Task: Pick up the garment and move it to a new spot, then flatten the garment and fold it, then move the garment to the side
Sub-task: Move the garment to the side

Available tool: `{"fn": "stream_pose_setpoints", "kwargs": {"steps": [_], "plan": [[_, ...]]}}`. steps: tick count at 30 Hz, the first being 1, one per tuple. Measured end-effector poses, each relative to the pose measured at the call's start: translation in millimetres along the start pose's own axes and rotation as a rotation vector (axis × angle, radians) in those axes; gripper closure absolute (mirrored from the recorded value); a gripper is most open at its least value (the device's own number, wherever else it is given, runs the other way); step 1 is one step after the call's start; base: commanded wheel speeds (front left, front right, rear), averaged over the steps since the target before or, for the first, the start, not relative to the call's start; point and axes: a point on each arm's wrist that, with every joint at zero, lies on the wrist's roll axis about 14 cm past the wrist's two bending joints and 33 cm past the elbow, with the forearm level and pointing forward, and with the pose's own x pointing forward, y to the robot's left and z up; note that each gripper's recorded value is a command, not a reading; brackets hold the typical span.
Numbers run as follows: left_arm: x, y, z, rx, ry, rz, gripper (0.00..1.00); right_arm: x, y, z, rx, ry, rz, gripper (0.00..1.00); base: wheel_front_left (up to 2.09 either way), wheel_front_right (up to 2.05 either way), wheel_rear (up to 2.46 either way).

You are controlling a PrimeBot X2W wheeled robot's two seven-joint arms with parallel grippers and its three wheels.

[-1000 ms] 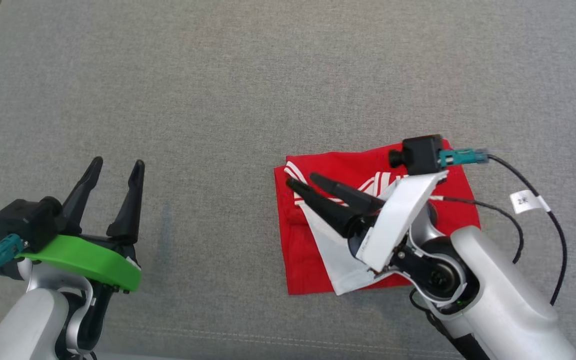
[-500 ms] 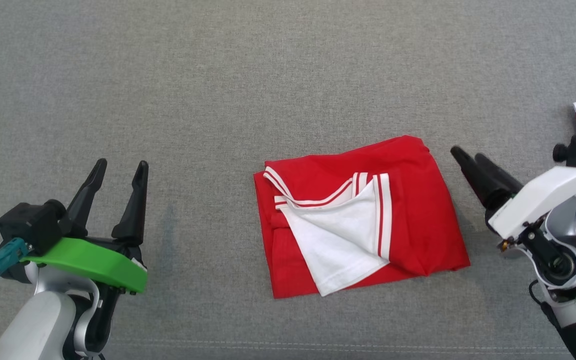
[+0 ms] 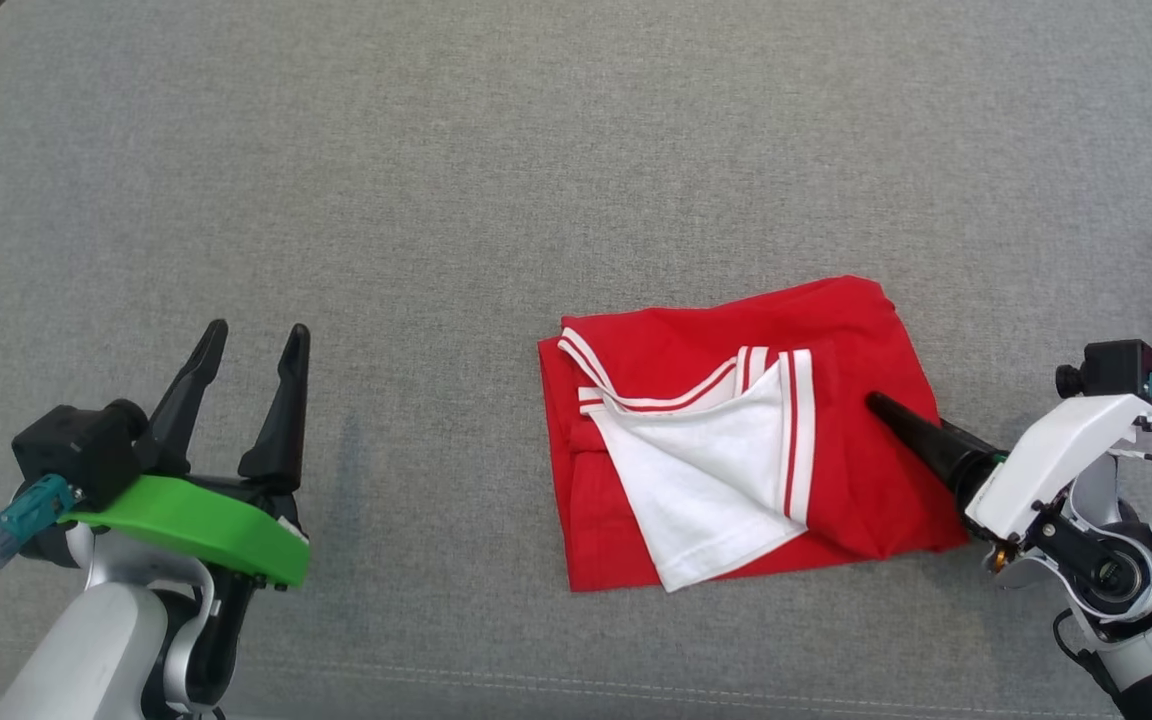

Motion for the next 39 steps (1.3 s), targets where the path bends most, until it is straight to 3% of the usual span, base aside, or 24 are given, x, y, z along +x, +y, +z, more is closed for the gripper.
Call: {"fn": "stream_pose_setpoints", "kwargs": {"steps": [2,3,4,5,8,13,17,21,33,39], "plan": [[-1,0,0,-0.007,-0.003,0.007,0.0,3,0,-2,-0.024,0.033,0.0,0.0,0.0,0.0,0.0],[-2,1,1,-0.011,-0.005,0.01,0.0,6,1,-2,-0.04,0.05,0.003,0.11,0.0,0.0,0.0],[-3,2,0,-0.011,-0.004,0.015,0.0,9,5,0,-0.067,0.056,0.012,0.9,0.0,0.0,0.0],[-4,3,0,-0.01,-0.003,0.021,0.0,12,8,4,-0.075,0.056,0.021,1.0,0.0,0.0,0.0],[-7,6,0,-0.008,-0.002,0.029,0.0,18,23,5,-0.109,0.098,0.06,1.0,0.0,0.0,0.0],[-9,8,5,-0.007,-0.017,0.04,0.0,10,17,28,-0.215,0.118,0.038,1.0,0.0,0.0,0.0],[-8,19,10,0.003,-0.036,0.068,0.0,-11,24,95,-0.334,-0.037,0.025,1.0,0.0,0.0,0.0],[-7,16,6,0.001,-0.024,0.058,0.0,-34,27,130,-0.378,-0.132,0.009,1.0,0.0,0.0,0.0],[8,-10,7,0.011,-0.029,-0.032,0.0,-97,-1,166,-0.363,-0.255,-0.115,1.0,0.0,0.0,0.0],[15,-29,0,0.001,-0.002,-0.092,0.0,-132,-52,177,-0.298,-0.292,-0.3,1.0,0.0,0.0,0.0]]}}
